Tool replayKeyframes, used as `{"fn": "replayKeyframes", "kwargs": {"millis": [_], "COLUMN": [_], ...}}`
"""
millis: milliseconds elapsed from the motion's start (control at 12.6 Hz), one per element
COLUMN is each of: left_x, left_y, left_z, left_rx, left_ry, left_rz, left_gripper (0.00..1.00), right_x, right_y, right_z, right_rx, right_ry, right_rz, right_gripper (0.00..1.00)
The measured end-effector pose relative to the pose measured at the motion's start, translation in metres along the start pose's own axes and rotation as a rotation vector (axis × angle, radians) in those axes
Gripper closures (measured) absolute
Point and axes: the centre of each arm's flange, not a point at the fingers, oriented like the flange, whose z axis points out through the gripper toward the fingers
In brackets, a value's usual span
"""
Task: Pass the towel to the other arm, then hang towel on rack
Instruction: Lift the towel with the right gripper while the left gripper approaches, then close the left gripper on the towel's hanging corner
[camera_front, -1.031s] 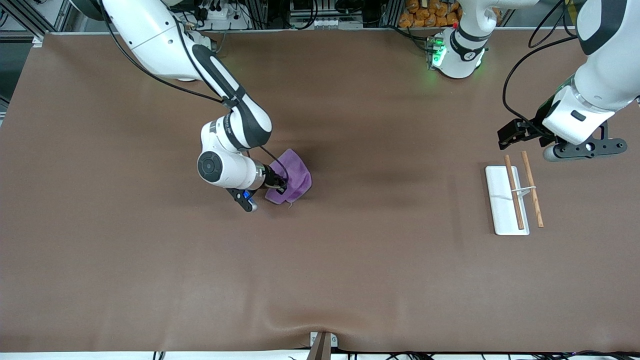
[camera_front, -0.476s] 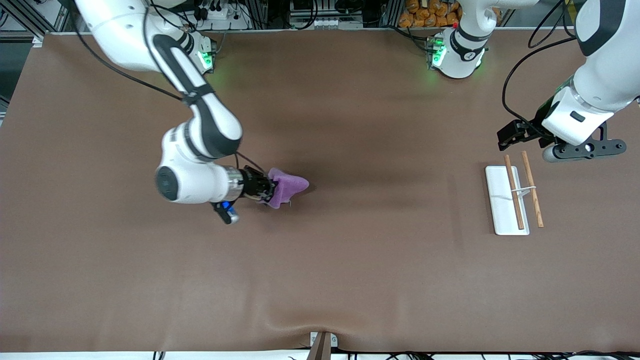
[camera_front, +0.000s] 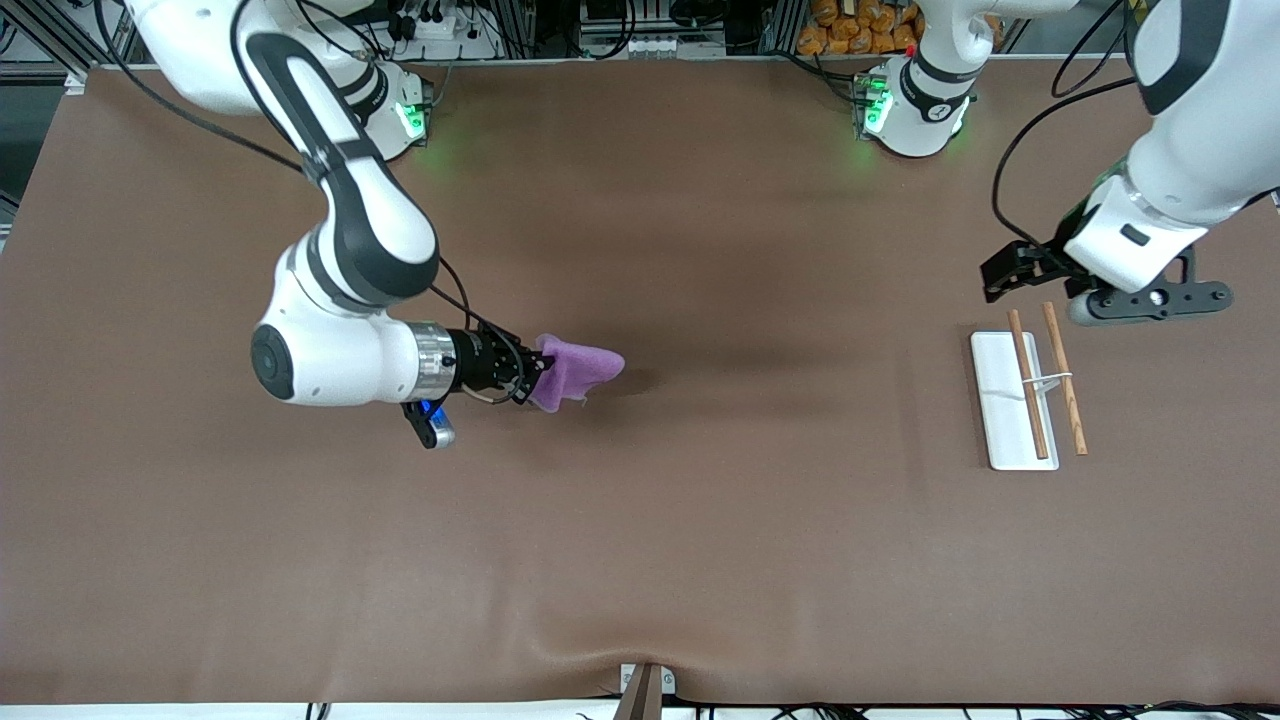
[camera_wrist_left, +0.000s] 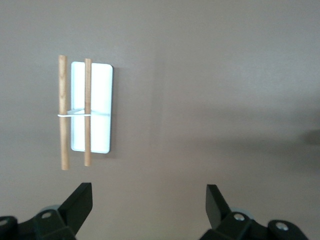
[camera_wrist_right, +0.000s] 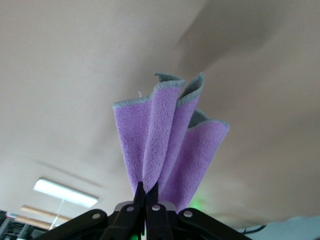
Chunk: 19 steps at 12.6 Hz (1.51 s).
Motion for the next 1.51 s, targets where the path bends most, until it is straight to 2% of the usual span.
{"fn": "replayKeyframes", "kwargs": {"millis": [317, 555, 872, 1110, 1348, 1507], "left_x": [0.003, 0.006, 0.011, 0.013, 0.013, 0.021], "left_y": [0.064, 0.115, 0.143, 0.165, 0.191, 0.194], "left_z": [0.007, 0.01, 0.014, 0.021, 0.029, 0.036], "left_rx": [-0.056, -0.104, -0.22, -0.3, -0.36, -0.424], "left_ry": [-0.007, 0.01, -0.005, -0.033, -0.034, -0.071], "left_rz": [-0.133, -0.297, -0.524, -0.721, -0.836, -0.881], "left_gripper": [0.0, 0.0, 0.0, 0.0, 0.0, 0.0], "right_x": [-0.08, -0.117, -0.133, -0.143, -0.144, -0.148], "right_y": [-0.032, -0.045, -0.059, -0.068, -0.076, -0.084], "right_z": [-0.029, -0.045, -0.048, -0.04, -0.036, -0.027], "right_rx": [0.073, 0.124, 0.236, 0.305, 0.376, 0.452], "right_ry": [0.004, -0.001, -0.005, -0.04, -0.074, -0.101], "right_rz": [0.032, 0.097, 0.239, 0.344, 0.425, 0.459], "right_gripper": [0.98, 0.98, 0.98, 0.98, 0.98, 0.98]}}
